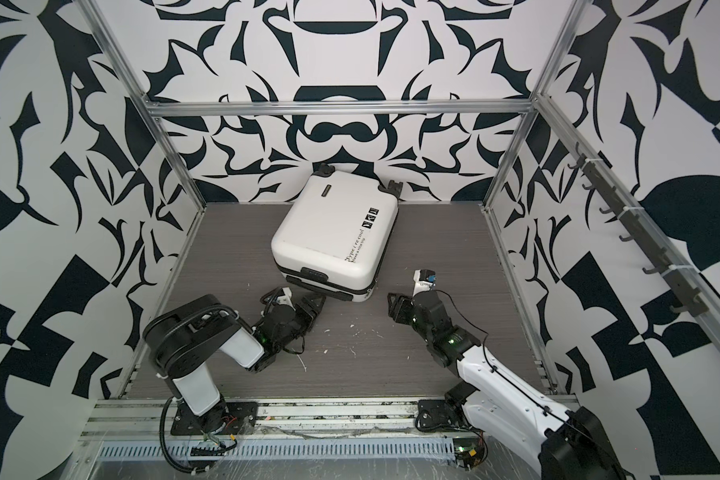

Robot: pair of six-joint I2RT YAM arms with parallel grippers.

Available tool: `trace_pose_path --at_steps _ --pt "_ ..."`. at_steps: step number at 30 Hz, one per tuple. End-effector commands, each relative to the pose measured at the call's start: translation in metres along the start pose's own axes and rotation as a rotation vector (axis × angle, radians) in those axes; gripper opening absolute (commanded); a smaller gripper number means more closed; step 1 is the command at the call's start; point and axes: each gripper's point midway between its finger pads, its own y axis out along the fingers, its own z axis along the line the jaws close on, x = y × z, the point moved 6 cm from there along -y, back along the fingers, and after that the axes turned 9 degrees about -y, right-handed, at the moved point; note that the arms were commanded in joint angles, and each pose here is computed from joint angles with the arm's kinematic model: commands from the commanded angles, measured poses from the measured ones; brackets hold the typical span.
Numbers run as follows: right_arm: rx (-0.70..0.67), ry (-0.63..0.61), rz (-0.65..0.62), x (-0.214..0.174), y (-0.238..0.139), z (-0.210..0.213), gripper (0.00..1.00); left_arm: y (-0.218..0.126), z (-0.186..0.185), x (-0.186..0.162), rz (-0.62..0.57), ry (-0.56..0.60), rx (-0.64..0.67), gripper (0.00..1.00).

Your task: Pack the luggage

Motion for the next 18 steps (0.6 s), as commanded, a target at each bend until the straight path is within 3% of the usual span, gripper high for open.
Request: trace_pose_path --at_steps 1,6,9,18 --pt "0.044 -0.057 -0.143 0.011 -0.002 0.002 0.71 0.002 -0.013 0.007 -0.034 -0.06 -0.111 0.64" --pt "0.107 -0.18 -0.124 0.002 0.002 0.008 0.75 -0.006 -0.039 0.007 -0.04 0.031 -0.194 0.64" --pt "0.104 -0.189 -0.117 0.001 0.006 0.007 0.73 -0.013 -0.044 0.011 -0.067 0.037 -0.202 0.64" --pt "0.193 -0.209 -0.167 0.006 0.011 0.027 0.57 0.0 -0.03 0.015 -0.057 -0.015 -0.164 0.63"
